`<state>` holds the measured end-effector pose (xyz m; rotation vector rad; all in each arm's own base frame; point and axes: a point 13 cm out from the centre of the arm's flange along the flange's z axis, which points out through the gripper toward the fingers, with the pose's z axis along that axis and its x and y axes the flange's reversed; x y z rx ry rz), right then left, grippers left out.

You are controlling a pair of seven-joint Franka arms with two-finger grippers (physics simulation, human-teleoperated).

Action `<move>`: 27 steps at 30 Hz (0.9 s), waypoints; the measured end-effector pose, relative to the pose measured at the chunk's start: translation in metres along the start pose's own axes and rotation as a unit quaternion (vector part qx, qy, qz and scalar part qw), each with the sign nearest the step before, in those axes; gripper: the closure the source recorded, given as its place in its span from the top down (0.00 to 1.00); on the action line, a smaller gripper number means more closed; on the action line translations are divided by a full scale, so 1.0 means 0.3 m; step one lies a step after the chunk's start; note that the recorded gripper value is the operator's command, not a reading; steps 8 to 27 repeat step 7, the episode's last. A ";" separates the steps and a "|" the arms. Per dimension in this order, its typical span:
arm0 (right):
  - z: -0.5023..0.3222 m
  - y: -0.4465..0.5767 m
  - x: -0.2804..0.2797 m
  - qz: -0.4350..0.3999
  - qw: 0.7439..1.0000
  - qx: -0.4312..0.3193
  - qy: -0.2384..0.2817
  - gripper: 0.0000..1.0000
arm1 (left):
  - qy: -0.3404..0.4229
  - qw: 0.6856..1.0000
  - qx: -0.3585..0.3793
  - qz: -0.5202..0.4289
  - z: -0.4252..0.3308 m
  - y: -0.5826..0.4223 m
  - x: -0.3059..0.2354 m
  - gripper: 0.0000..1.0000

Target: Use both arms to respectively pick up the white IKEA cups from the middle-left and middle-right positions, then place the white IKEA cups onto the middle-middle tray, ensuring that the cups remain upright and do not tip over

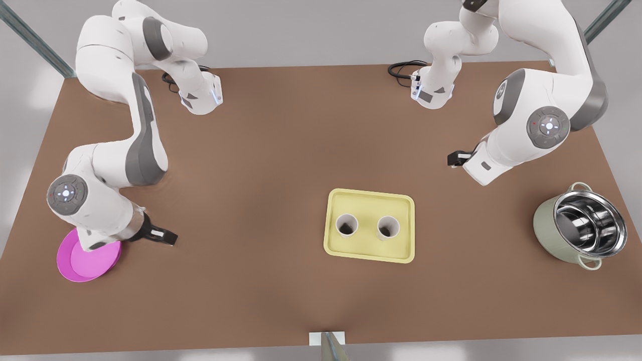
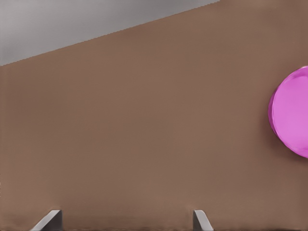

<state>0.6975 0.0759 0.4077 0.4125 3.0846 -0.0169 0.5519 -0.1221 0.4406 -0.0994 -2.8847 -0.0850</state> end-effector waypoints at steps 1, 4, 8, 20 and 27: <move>-0.094 -0.047 0.033 -0.011 1.000 0.010 -0.006 1.00 | 0.001 1.000 0.000 0.001 0.001 0.000 0.000 1.00; -0.238 -0.204 0.164 -0.032 0.999 0.039 0.007 1.00 | 0.001 1.000 0.000 0.003 0.002 0.000 0.000 1.00; -0.250 -0.293 0.258 -0.054 0.996 0.056 0.036 1.00 | 0.003 1.000 0.000 0.005 0.007 -0.001 0.001 1.00; -0.250 -0.293 0.258 -0.054 0.996 0.056 0.036 1.00 | 0.003 1.000 0.000 0.005 0.007 -0.001 0.001 1.00; -0.250 -0.293 0.258 -0.054 0.996 0.056 0.036 1.00 | 0.003 1.000 0.000 0.005 0.007 -0.001 0.001 1.00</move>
